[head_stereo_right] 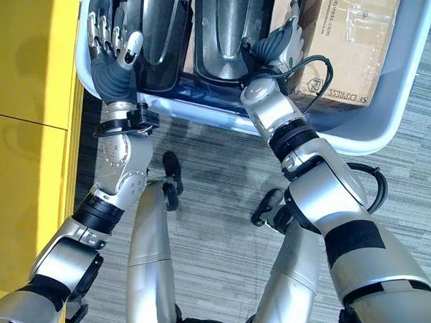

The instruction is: Move parts from the plastic box to the shelf.

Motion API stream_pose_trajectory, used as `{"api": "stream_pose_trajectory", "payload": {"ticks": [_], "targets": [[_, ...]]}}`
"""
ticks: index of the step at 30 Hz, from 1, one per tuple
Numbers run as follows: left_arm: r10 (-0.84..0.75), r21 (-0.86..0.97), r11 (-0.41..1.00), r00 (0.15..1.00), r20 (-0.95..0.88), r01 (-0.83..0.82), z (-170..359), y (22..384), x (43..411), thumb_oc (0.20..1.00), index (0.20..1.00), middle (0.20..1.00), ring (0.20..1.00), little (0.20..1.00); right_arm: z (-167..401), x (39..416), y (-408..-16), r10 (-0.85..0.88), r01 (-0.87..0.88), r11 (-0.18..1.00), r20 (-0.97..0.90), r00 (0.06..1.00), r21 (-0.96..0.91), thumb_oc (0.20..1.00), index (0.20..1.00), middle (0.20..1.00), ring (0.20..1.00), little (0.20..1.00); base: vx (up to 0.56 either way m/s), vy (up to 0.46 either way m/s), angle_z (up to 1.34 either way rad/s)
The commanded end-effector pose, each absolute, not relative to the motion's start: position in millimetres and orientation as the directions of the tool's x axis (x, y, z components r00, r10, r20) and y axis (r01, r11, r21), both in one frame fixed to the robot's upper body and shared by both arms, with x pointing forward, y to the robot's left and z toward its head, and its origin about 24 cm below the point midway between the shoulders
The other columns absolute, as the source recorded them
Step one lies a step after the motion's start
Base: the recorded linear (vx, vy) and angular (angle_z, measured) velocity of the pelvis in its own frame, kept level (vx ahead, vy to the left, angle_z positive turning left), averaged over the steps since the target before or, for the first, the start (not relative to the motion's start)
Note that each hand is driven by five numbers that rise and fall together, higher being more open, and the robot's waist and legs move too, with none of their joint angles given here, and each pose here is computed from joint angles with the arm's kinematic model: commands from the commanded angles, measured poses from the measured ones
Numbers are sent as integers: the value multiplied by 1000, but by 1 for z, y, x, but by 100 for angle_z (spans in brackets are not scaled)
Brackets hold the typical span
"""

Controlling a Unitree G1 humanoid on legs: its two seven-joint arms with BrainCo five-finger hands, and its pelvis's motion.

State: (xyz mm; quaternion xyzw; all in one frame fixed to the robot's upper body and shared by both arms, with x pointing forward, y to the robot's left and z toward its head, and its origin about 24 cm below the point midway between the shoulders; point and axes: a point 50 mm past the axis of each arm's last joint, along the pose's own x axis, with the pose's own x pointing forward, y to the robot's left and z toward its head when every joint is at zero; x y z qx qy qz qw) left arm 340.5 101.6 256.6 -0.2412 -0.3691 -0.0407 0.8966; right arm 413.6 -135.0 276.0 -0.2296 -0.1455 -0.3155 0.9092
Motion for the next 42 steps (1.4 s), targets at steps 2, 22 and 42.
{"api": "stream_pose_trajectory", "payload": {"ticks": [2,22,42], "targets": [[119,-404,858,640,759,319,278,98,335,1000,1000,1000,1000,1000,225,417,-137,-462,561,599,325,825,-572,881,881,881,881,881,0,0,0],[95,-383,864,641,762,327,280,101,337,1000,1000,1000,1000,1000,200,420,-148,-505,473,710,91,858,-522,200,200,200,200,200,4,-10,2],[167,-419,857,606,778,301,275,98,334,1000,1000,1000,1000,1000,228,410,-120,-291,316,949,385,876,-2,200,200,200,200,200,-45,-16,-11]]}}
